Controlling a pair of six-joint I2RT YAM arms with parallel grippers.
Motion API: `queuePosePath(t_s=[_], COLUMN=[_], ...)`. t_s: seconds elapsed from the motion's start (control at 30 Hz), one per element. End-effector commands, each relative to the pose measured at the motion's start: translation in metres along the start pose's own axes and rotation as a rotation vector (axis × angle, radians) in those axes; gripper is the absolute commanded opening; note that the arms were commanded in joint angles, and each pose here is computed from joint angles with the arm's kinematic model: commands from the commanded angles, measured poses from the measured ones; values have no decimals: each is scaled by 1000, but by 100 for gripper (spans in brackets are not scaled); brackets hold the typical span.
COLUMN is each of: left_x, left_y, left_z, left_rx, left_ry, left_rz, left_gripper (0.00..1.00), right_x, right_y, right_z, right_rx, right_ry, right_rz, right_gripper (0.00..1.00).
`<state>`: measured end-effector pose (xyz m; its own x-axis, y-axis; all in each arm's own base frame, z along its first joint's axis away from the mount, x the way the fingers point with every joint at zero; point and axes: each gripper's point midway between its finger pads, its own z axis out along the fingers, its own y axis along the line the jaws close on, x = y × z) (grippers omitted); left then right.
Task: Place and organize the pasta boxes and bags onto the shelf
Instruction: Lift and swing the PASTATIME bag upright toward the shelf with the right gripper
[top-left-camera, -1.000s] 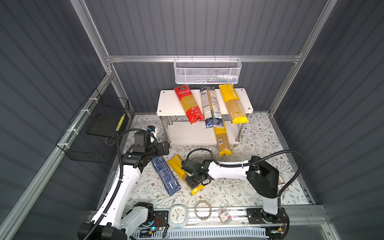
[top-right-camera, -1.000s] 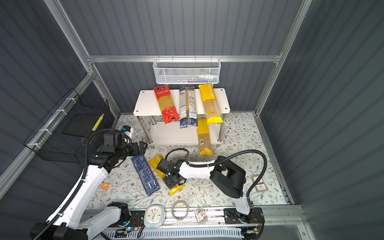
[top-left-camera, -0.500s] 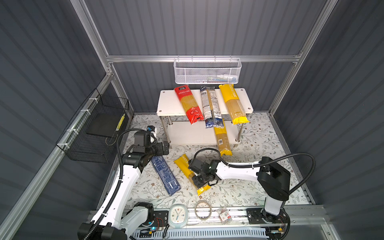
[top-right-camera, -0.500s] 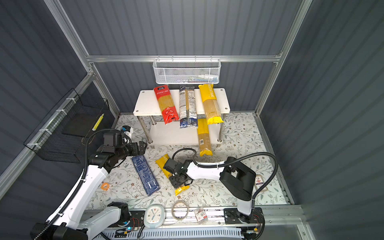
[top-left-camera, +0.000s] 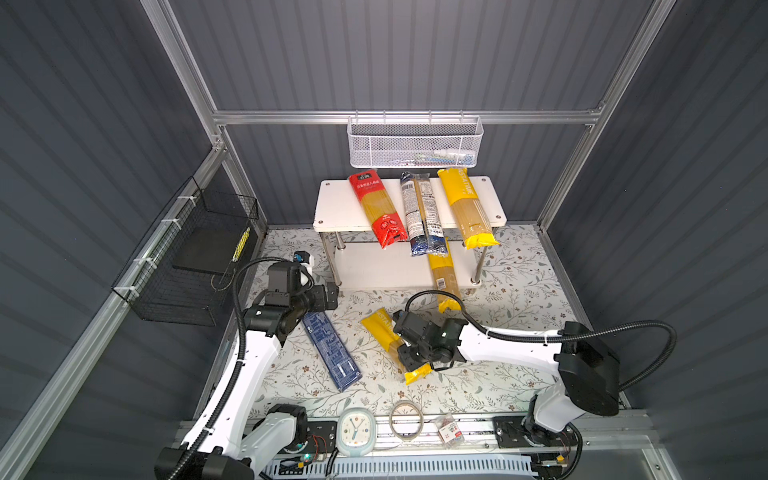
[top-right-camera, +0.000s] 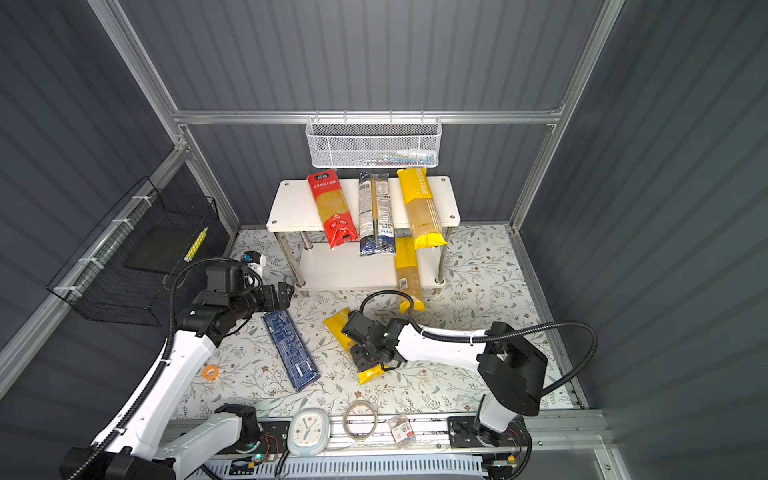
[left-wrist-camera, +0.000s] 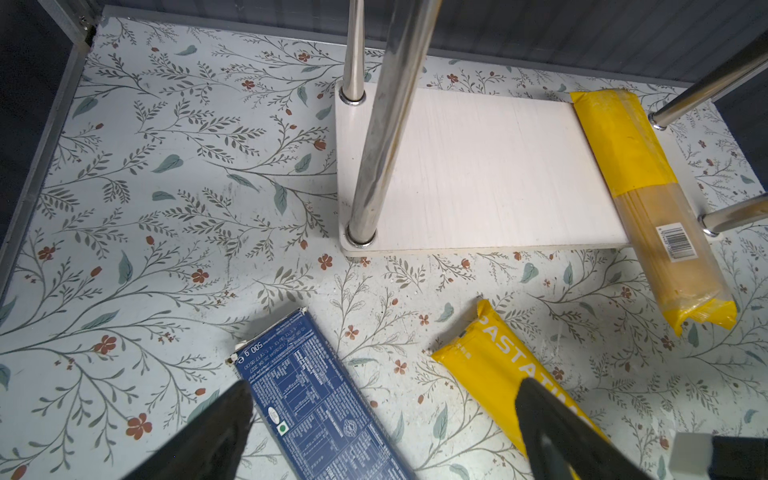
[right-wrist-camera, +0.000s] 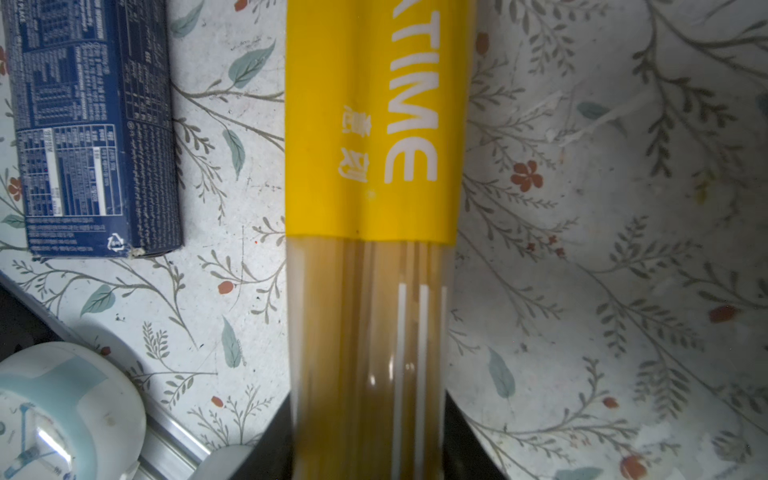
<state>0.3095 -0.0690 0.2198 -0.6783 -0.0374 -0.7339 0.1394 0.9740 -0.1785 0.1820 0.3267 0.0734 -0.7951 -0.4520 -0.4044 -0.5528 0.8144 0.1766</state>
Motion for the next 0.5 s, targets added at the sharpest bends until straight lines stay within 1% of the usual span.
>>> queuePosePath(t_s=[0.0,0.37,0.47], left_x=[7,7,7], left_y=[2,2,2], left_z=[-3,-3,-3], left_rx=[-3,-3,-4], left_ry=[17,18,16], left_rz=[11,11,11], left_gripper=[100,100,100], right_x=[-37,-55,-54], right_y=[8,0,-2], right_z=[-22,-54,-52], right_rx=[-38,-36,-30], right_ry=[-170,-337,-338], right_rz=[23,12,-5], right_gripper=[0,0,0])
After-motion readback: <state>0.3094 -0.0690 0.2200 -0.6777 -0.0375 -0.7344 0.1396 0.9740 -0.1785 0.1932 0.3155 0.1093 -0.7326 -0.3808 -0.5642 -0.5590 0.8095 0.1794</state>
